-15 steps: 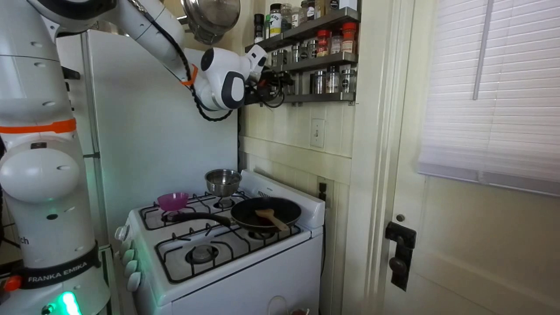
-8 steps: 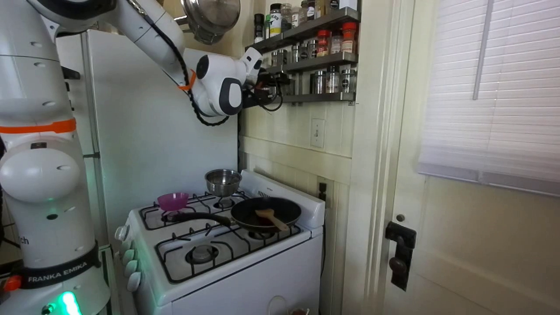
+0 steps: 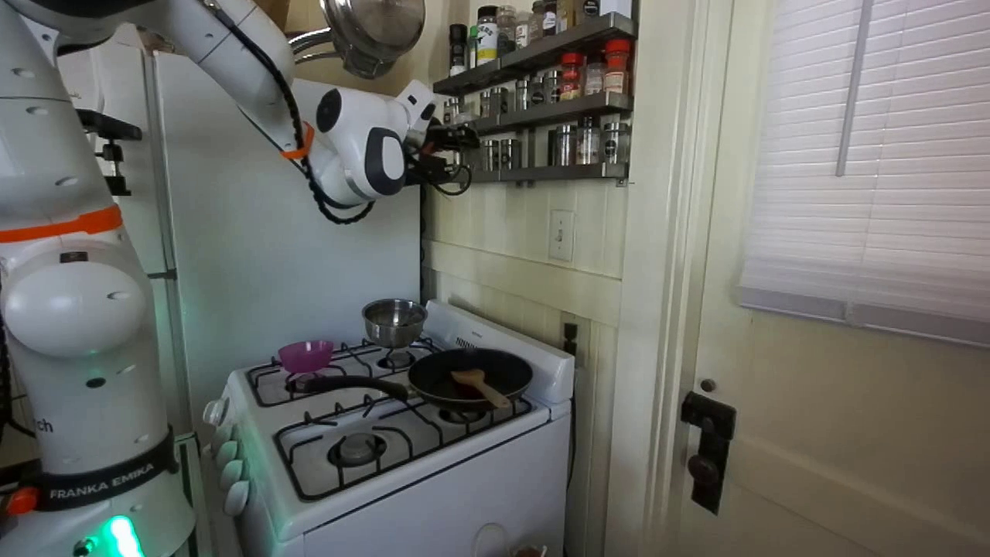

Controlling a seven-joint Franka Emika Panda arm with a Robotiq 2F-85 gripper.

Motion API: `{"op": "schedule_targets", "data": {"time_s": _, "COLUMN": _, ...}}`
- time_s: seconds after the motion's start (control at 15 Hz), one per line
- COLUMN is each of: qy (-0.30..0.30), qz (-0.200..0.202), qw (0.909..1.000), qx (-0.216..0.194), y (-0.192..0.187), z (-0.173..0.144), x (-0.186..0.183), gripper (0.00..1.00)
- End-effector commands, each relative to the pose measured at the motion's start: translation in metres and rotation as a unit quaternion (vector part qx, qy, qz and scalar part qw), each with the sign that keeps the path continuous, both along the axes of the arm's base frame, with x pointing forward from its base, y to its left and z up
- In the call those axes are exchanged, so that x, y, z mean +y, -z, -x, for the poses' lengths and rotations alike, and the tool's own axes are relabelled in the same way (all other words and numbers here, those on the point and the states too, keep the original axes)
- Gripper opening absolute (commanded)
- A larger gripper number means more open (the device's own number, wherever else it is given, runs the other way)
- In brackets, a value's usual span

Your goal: Put the spice bottle on the counter

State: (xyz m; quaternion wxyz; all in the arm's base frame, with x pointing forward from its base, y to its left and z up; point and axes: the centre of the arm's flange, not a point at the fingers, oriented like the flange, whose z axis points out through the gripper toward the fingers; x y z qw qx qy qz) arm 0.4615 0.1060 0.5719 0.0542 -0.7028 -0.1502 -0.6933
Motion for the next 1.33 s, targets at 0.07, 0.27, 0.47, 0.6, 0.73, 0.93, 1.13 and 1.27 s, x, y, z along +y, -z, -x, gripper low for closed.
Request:
{"op": "schedule_targets", "data": {"time_s": 0.07, "qy": 0.019, "qz": -0.019, "qw": 0.9966, "qx": 0.078, "y": 0.012, "z": 0.052, "x": 0.008, "gripper": 0.24}}
{"op": "schedule_targets", "data": {"time_s": 0.27, "qy": 0.048, "qz": -0.034, "qw": 0.9857, "qx": 0.158, "y": 0.026, "z": 0.071, "x": 0.005, "gripper": 0.24}}
{"op": "schedule_targets", "data": {"time_s": 0.47, "qy": 0.086, "qz": -0.014, "qw": 0.9689, "qx": 0.232, "y": 0.036, "z": 0.08, "x": -0.001, "gripper": 0.24}}
{"op": "schedule_targets", "data": {"time_s": 0.6, "qy": 0.076, "qz": -0.01, "qw": 0.9566, "qx": 0.281, "y": 0.042, "z": 0.079, "x": -0.009, "gripper": 0.24}}
{"op": "schedule_targets", "data": {"time_s": 0.73, "qy": 0.039, "qz": -0.038, "qw": 0.9461, "qx": 0.319, "y": 0.043, "z": 0.078, "x": -0.012, "gripper": 0.24}}
{"op": "schedule_targets", "data": {"time_s": 0.93, "qy": 0.039, "qz": -0.041, "qw": 0.9479, "qx": 0.313, "y": 0.052, "z": 0.071, "x": 0.006, "gripper": 0.49}}
{"op": "schedule_targets", "data": {"time_s": 1.13, "qy": 0.027, "qz": -0.051, "qw": 0.9454, "qx": 0.321, "y": 0.053, "z": 0.072, "x": 0.009, "gripper": 0.49}}
{"op": "schedule_targets", "data": {"time_s": 1.27, "qy": 0.028, "qz": -0.052, "qw": 0.9452, "qx": 0.321, "y": 0.053, "z": 0.072, "x": 0.009, "gripper": 0.49}}
